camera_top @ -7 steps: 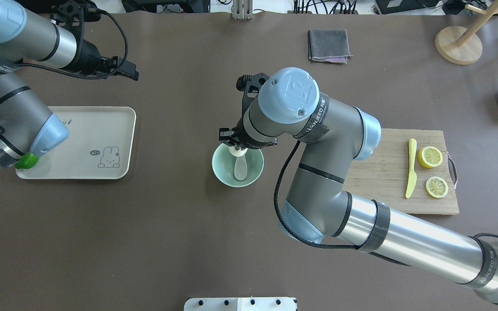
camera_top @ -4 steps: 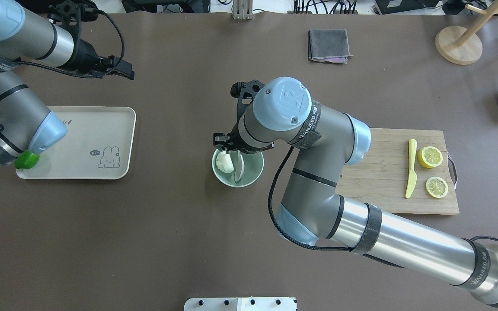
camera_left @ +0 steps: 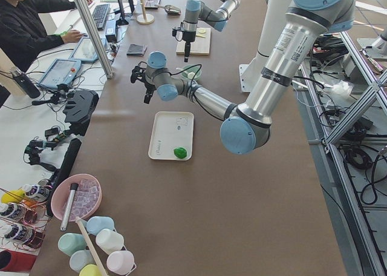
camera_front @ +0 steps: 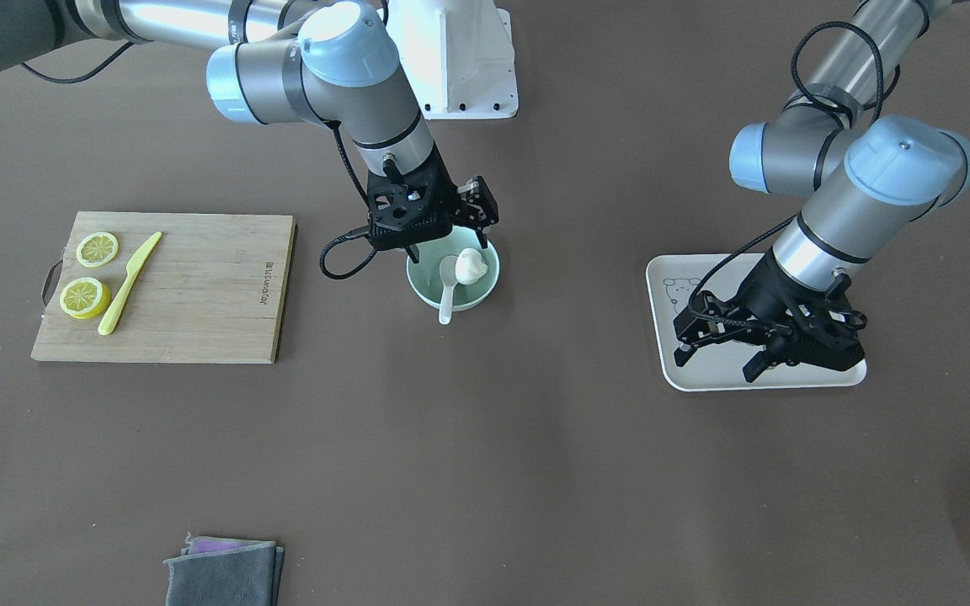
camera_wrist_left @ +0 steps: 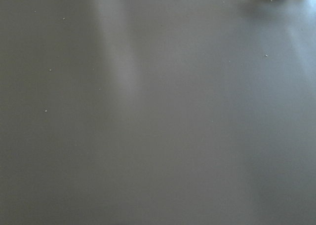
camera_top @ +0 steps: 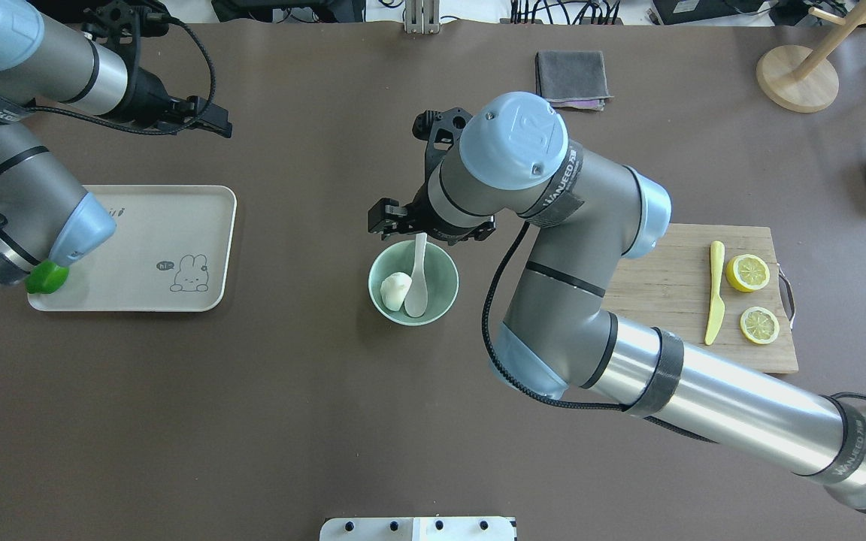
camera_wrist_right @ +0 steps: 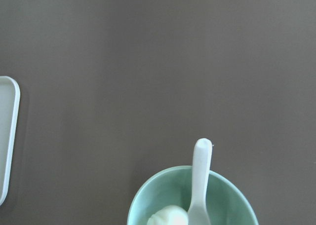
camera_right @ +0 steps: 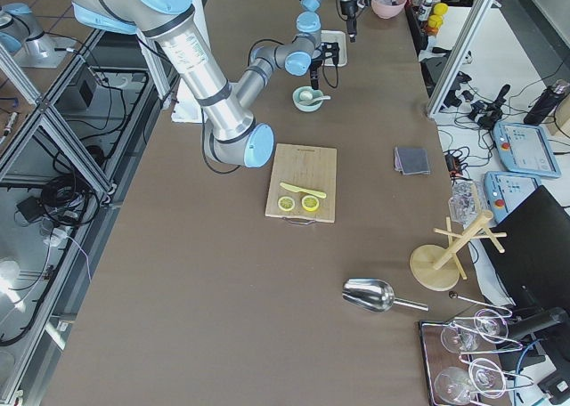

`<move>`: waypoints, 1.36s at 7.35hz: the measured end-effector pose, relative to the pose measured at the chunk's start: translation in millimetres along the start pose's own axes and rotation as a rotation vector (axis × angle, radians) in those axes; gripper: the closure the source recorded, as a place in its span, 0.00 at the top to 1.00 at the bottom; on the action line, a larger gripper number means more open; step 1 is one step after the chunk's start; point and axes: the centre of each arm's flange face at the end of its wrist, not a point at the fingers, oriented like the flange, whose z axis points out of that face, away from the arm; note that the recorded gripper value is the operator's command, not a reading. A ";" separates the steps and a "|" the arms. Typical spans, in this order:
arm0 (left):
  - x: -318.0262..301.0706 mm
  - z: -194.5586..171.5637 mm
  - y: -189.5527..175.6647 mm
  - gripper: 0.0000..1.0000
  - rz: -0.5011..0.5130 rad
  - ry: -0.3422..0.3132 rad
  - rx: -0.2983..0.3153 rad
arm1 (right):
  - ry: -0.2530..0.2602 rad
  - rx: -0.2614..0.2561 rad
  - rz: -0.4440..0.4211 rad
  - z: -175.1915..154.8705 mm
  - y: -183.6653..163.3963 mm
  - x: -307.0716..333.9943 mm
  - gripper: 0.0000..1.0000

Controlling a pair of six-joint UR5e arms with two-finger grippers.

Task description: Put spoon and bun in bowl

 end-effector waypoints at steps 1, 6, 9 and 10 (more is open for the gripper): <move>-20.9 -13.6 -7.4 0.98 -0.010 -0.019 0.020 | 0.037 -0.018 0.001 -21.8 -23.8 17.6 1.00; -205.2 -159.1 33.0 0.98 0.010 -0.170 0.035 | 0.273 -0.100 -0.264 -103.4 -66.5 182.9 1.00; -286.2 -195.0 86.1 0.98 -0.076 -0.224 0.007 | 0.384 -0.115 -0.249 -142.9 -68.9 325.2 1.00; -310.9 -199.2 107.3 0.98 -0.101 -0.248 -0.015 | 0.391 -0.111 -0.197 -164.8 -76.5 364.8 1.00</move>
